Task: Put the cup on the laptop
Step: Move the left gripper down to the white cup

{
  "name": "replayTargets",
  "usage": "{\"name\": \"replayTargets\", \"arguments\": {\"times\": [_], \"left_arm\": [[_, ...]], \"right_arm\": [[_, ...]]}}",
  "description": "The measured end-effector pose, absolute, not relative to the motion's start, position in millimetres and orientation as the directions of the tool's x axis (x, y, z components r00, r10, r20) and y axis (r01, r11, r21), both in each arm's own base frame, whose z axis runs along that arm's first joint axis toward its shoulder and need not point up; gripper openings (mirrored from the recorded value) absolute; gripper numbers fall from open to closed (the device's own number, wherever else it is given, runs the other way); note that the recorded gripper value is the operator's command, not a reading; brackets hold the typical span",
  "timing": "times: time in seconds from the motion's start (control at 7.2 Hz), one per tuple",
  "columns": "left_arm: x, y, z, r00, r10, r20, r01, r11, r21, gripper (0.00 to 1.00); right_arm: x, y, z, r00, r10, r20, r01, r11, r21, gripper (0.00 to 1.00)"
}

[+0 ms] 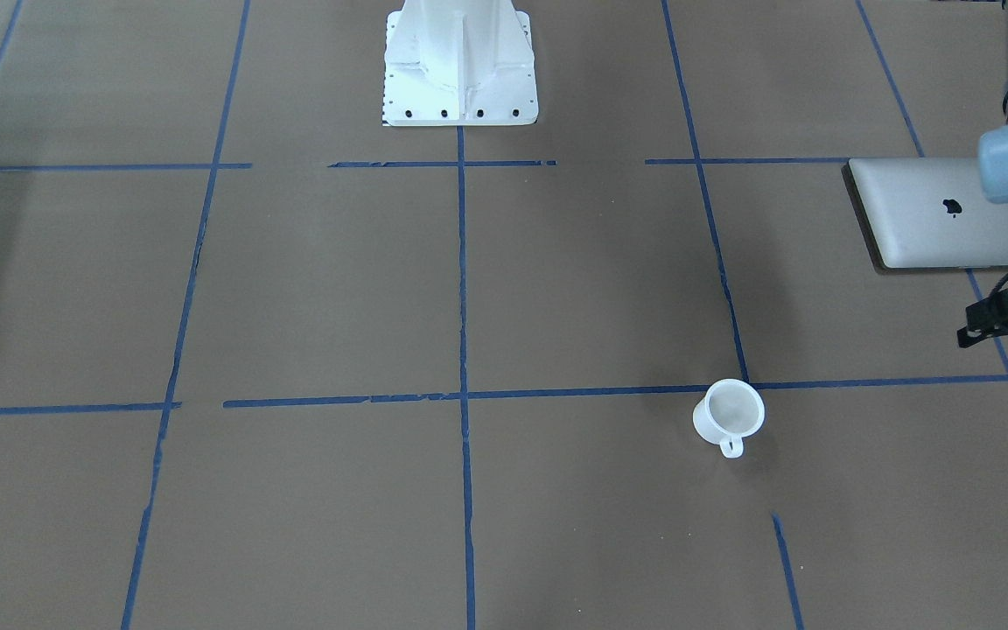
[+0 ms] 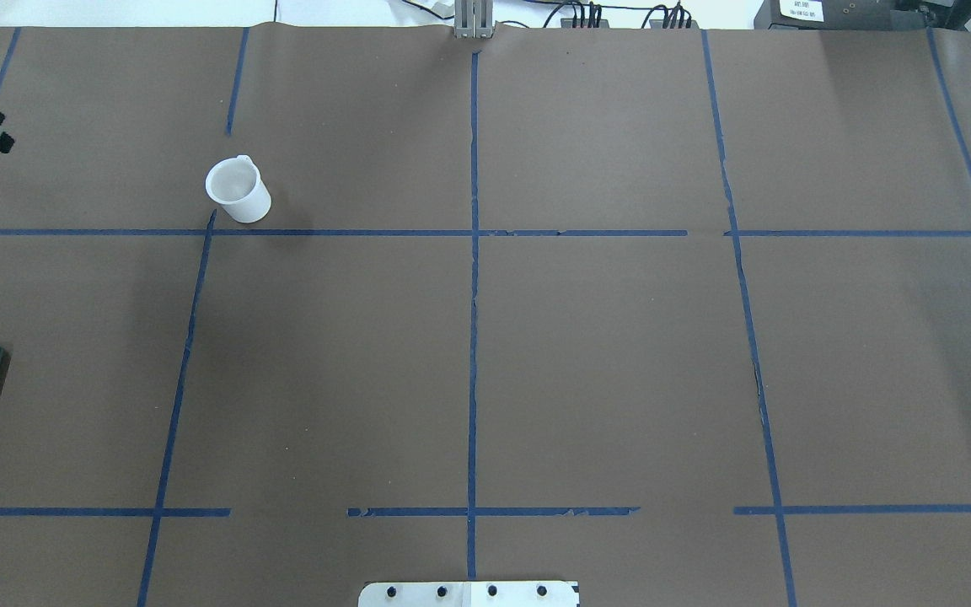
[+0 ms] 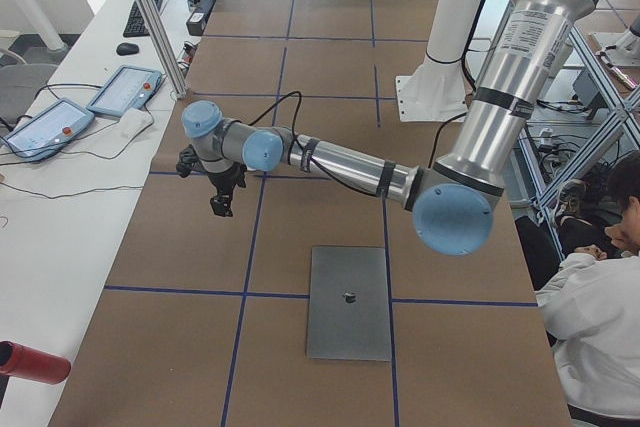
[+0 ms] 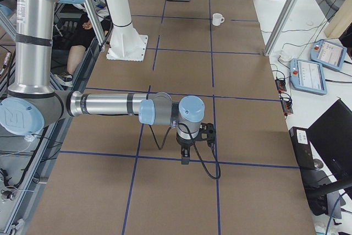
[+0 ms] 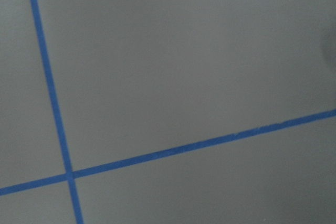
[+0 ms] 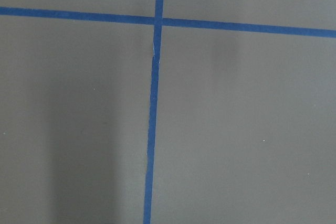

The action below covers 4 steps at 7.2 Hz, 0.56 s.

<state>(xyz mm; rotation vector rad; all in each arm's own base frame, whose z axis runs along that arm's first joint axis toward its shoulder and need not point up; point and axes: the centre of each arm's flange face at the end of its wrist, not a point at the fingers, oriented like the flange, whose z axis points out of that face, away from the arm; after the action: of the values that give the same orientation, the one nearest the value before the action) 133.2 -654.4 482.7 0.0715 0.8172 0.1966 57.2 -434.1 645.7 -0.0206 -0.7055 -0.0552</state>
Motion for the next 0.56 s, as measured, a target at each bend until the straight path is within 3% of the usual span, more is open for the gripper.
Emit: {"name": "replayTargets", "arguments": {"times": [0.56], "left_arm": [[295,-715,375,0.636,-0.002,-0.772,-0.008,1.000,-0.009,0.98]], "right_arm": [[57,-434,646,0.760,-0.043,0.648,0.057,0.998,0.000,1.00]]}}
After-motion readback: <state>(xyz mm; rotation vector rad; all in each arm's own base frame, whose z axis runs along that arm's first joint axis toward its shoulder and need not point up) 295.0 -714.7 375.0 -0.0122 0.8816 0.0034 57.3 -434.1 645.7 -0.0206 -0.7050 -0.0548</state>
